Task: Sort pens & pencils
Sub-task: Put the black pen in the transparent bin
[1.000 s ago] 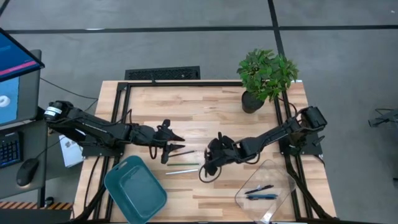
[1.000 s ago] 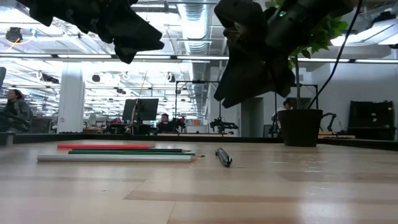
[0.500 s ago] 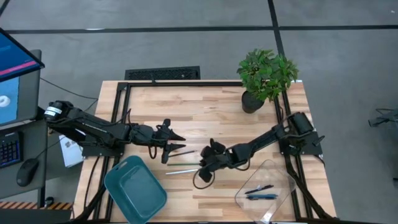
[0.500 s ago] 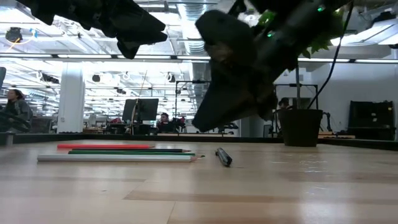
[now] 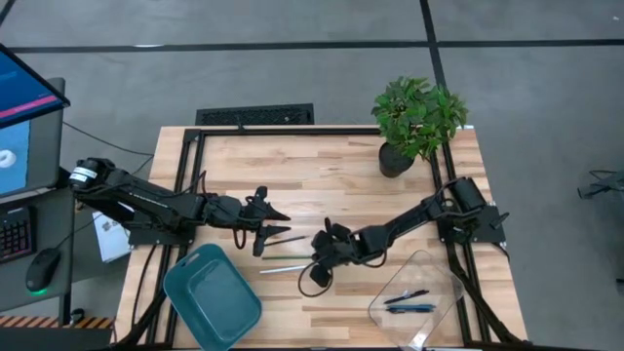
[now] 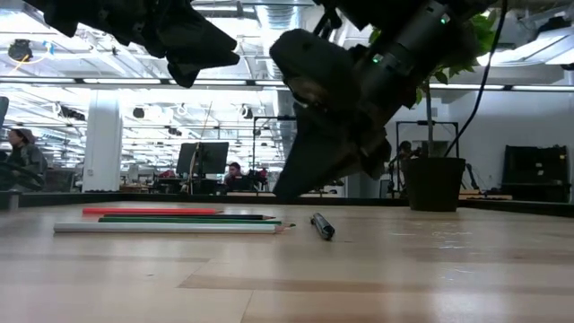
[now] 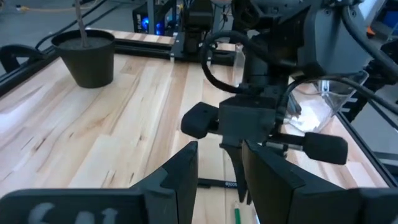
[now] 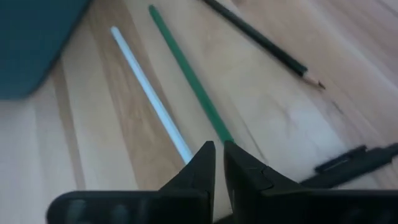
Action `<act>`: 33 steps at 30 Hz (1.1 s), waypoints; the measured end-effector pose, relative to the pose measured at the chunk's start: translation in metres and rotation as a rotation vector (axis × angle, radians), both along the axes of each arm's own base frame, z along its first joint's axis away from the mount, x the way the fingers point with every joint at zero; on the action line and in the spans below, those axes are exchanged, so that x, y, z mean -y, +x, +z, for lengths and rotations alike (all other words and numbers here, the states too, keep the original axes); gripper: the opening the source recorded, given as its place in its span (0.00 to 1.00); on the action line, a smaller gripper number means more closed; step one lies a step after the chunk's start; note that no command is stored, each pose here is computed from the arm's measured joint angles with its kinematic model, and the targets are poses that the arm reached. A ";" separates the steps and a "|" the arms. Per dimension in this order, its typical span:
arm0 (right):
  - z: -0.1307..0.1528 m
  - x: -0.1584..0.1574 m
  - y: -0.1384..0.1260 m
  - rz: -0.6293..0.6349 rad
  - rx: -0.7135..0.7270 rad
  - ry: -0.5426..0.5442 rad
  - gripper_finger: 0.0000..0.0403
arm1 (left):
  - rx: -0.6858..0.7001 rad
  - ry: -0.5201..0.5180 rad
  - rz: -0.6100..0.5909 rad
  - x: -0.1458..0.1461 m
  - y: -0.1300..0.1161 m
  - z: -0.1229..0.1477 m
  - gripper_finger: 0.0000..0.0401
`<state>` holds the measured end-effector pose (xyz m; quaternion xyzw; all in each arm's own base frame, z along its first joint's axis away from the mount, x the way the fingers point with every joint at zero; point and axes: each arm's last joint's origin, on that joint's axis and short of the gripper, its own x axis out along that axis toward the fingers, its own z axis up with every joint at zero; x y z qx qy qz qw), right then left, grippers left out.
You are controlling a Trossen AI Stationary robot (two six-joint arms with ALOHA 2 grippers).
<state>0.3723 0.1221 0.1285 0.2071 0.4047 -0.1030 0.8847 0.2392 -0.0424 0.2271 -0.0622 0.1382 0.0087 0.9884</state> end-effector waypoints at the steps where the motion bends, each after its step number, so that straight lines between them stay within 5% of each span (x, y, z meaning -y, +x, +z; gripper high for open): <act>1: -0.001 0.000 -0.001 0.000 -0.007 -0.002 0.11 | 0.000 0.000 0.000 0.000 0.000 0.000 0.29; 8: 0.000 -0.001 -0.001 0.006 -0.004 0.002 0.04 | 0.000 0.000 0.000 0.000 0.000 0.000 0.29; 33: -0.006 -0.009 -0.012 0.022 -0.108 -0.011 0.05 | -0.004 -0.004 0.001 0.000 0.000 0.000 0.29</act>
